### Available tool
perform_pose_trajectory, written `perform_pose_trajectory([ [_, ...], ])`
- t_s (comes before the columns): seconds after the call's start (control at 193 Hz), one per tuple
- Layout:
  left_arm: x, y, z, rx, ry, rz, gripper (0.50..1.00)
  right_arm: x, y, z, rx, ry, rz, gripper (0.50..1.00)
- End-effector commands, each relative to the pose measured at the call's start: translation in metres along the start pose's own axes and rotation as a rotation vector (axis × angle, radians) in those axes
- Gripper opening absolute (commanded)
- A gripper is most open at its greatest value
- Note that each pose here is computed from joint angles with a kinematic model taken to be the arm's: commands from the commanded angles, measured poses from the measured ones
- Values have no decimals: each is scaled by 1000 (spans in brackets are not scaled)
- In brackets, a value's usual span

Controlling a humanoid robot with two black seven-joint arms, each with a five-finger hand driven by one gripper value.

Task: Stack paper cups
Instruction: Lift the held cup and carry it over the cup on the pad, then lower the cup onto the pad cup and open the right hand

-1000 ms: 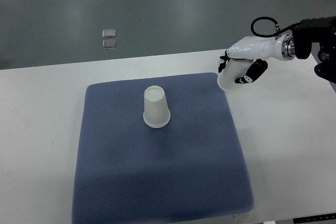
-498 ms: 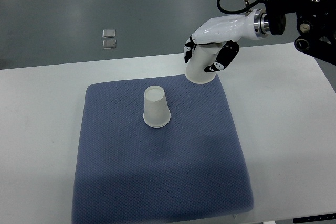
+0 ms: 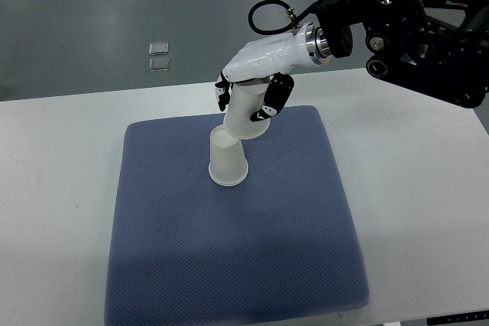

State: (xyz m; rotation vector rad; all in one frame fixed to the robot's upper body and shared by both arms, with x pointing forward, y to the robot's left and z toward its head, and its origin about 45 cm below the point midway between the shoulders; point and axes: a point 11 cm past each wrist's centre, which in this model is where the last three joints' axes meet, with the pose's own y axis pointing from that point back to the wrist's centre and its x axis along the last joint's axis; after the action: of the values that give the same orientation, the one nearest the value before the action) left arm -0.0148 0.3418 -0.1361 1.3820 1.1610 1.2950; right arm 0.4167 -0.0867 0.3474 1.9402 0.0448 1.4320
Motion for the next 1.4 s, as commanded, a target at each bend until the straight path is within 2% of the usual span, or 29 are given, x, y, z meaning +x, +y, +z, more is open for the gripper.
perform_pose_trajectory([
  [0.0,0,0,0,0,-1,0,1000,0,-1,7,-20,-14,1,668],
  [0.202,0,0,0,0,1,0,1000,-2,-23,-12,31,-11,-37,668],
  [0.793,0,0,0,0,1,0,1000,1,-45,-23,48,-15,-56,670],
  [1.394,0,0,0,0,1,0,1000,-6,-45,-13,22,-29,-61,674],
])
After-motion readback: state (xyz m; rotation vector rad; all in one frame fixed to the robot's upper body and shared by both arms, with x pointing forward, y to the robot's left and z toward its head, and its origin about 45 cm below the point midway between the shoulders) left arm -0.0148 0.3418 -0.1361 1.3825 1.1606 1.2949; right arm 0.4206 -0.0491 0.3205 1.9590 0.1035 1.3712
